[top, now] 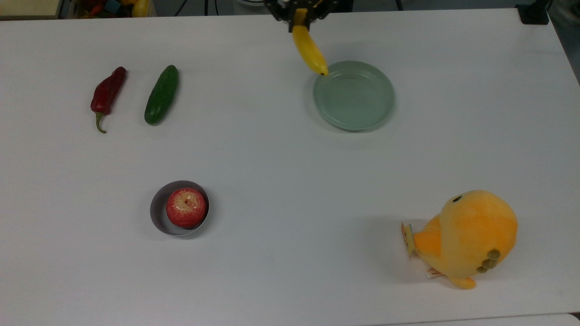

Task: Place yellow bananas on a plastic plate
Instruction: 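Carry the banana over the green plate and lower it, then open the gripper to release the banana onto the plate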

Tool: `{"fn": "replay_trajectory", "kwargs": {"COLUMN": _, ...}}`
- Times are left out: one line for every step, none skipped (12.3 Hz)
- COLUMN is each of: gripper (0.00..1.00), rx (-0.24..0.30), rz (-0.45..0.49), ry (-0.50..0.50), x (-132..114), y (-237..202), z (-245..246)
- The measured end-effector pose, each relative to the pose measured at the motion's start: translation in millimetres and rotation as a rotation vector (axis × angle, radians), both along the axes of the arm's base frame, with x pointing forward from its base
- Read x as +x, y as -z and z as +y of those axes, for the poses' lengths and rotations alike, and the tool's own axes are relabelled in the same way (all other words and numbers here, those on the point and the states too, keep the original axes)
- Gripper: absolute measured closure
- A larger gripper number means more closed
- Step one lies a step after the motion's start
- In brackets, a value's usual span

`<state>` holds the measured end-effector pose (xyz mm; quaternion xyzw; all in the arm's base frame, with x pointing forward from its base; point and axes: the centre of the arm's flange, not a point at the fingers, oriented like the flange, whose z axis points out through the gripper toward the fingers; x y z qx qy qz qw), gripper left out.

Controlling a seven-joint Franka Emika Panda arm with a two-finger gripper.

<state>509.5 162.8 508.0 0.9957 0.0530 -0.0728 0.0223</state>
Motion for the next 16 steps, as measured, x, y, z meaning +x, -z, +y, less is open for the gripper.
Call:
{"fn": "replay_trajectory", "kwargs": {"gripper": 0.69, "rx": -0.008, "rz": 0.009, "ry": 0.033, "x": -3, "y": 6, "z": 13}}
{"fn": "replay_trajectory", "kwargs": {"gripper": 0.69, "rx": -0.012, "rz": 0.019, "ry": 0.065, "x": -4, "y": 13, "z": 23}}
{"fn": "replay_trajectory", "kwargs": {"gripper": 0.69, "rx": -0.007, "rz": 0.006, "ry": 0.118, "x": -2, "y": 22, "z": 35}}
{"fn": "replay_trajectory", "kwargs": {"gripper": 0.69, "rx": 0.006, "rz": -0.028, "ry": 0.169, "x": 4, "y": 34, "z": 46}}
{"fn": "replay_trajectory", "kwargs": {"gripper": 0.69, "rx": 0.016, "rz": -0.049, "ry": 0.192, "x": 8, "y": 44, "z": 54}}
{"fn": "replay_trajectory", "kwargs": {"gripper": 0.69, "rx": 0.024, "rz": -0.06, "ry": 0.218, "x": 12, "y": 64, "z": 65}}
{"fn": "replay_trajectory", "kwargs": {"gripper": 0.69, "rx": 0.021, "rz": -0.048, "ry": 0.229, "x": 13, "y": 86, "z": 74}}
{"fn": "replay_trajectory", "kwargs": {"gripper": 0.69, "rx": 0.019, "rz": -0.037, "ry": 0.227, "x": 13, "y": 106, "z": 81}}
{"fn": "replay_trajectory", "kwargs": {"gripper": 0.69, "rx": 0.018, "rz": -0.029, "ry": 0.224, "x": 12, "y": 124, "z": 87}}
{"fn": "replay_trajectory", "kwargs": {"gripper": 0.69, "rx": 0.018, "rz": -0.024, "ry": 0.221, "x": 11, "y": 136, "z": 91}}
{"fn": "replay_trajectory", "kwargs": {"gripper": 0.69, "rx": 0.018, "rz": -0.021, "ry": 0.221, "x": 10, "y": 148, "z": 96}}
{"fn": "replay_trajectory", "kwargs": {"gripper": 0.69, "rx": 0.017, "rz": -0.014, "ry": 0.222, "x": 10, "y": 158, "z": 99}}
{"fn": "replay_trajectory", "kwargs": {"gripper": 0.69, "rx": 0.015, "rz": -0.005, "ry": 0.219, "x": 10, "y": 168, "z": 102}}
{"fn": "replay_trajectory", "kwargs": {"gripper": 0.69, "rx": 0.012, "rz": 0.002, "ry": 0.216, "x": 10, "y": 174, "z": 104}}
{"fn": "replay_trajectory", "kwargs": {"gripper": 0.69, "rx": 0.013, "rz": 0.004, "ry": 0.215, "x": 10, "y": 178, "z": 105}}
{"fn": "replay_trajectory", "kwargs": {"gripper": 0.69, "rx": 0.014, "rz": 0.002, "ry": 0.216, "x": 11, "y": 177, "z": 105}}
